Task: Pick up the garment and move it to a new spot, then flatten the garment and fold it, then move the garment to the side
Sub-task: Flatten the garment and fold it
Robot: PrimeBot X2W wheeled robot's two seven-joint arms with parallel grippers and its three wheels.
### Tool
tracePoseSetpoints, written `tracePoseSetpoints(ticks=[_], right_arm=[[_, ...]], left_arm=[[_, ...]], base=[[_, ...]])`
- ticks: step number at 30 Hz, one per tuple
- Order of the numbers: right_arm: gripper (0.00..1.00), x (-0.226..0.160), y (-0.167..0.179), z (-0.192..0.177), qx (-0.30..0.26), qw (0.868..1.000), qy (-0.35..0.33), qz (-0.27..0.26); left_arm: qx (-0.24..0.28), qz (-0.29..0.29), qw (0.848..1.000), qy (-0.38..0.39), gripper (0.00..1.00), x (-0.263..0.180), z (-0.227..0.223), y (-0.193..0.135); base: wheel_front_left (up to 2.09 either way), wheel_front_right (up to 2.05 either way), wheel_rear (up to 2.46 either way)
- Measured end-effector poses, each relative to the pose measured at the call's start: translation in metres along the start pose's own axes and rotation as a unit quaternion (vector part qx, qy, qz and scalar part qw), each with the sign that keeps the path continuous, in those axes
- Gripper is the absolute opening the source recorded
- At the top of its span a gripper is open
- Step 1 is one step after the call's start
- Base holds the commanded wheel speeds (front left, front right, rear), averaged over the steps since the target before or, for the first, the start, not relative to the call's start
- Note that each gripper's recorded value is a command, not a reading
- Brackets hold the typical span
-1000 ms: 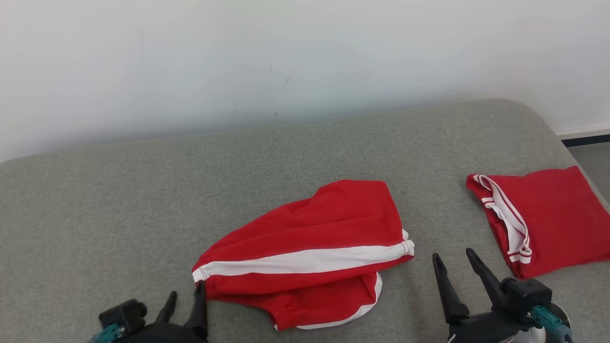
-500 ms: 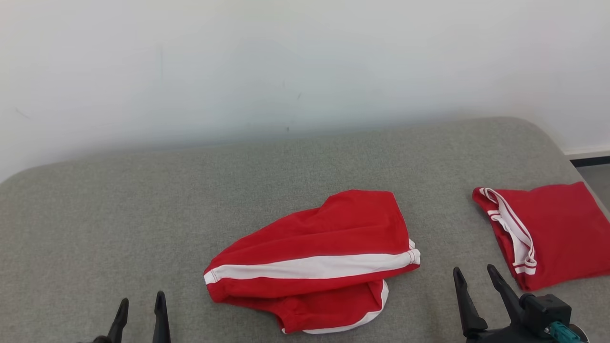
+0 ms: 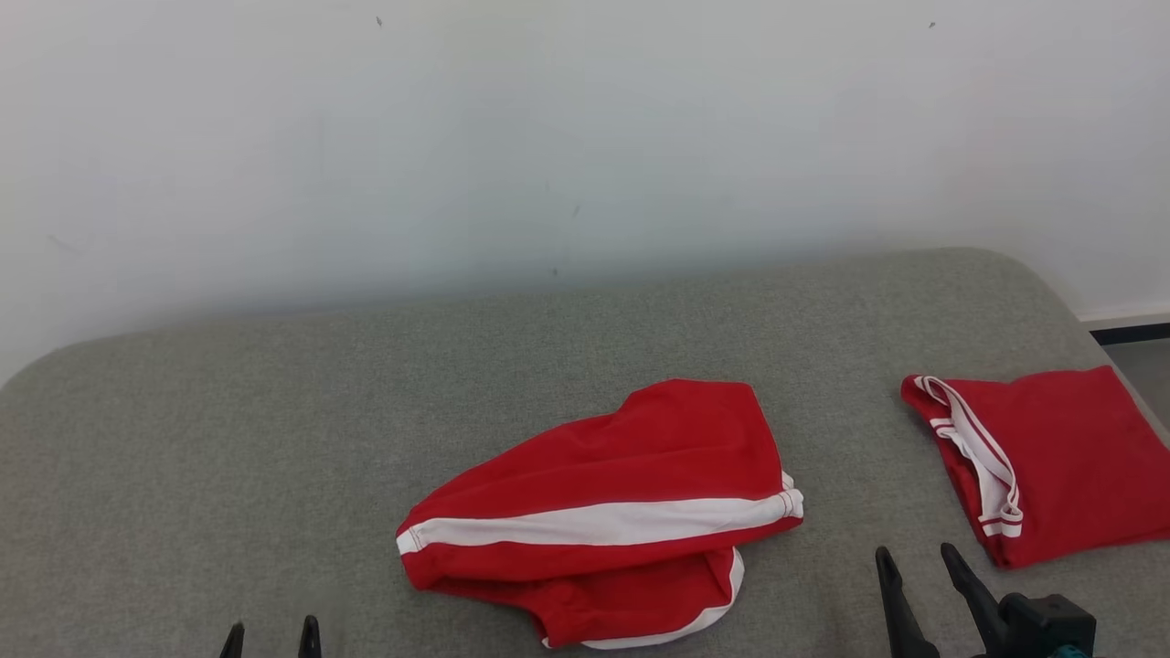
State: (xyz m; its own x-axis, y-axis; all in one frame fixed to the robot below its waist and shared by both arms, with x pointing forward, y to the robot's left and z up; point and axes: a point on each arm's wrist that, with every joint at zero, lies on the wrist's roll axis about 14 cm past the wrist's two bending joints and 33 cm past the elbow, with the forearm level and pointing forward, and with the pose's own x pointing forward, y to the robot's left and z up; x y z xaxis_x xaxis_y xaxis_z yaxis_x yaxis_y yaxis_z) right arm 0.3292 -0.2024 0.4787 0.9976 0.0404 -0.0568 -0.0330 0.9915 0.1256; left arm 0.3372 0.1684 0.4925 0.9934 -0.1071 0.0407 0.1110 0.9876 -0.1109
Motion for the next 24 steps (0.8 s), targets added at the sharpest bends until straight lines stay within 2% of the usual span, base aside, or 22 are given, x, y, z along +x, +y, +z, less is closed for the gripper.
tracePoseSetpoints(ticks=[14,24], right_arm=[[1.0,-0.002,0.007,-0.005,-0.005,1.0,0.008,0.009],[1.0,0.001,0.009,-0.006,-0.005,1.0,0.012,0.014]], left_arm=[[-0.001,0.028,0.999,0.017,1.0,-0.015,-0.012,0.015],[-0.004,0.029,0.999,0.023,1.0,-0.016,-0.017,0.015]], base=[[0.0,0.0,0.0],[0.0,0.0,0.0]])
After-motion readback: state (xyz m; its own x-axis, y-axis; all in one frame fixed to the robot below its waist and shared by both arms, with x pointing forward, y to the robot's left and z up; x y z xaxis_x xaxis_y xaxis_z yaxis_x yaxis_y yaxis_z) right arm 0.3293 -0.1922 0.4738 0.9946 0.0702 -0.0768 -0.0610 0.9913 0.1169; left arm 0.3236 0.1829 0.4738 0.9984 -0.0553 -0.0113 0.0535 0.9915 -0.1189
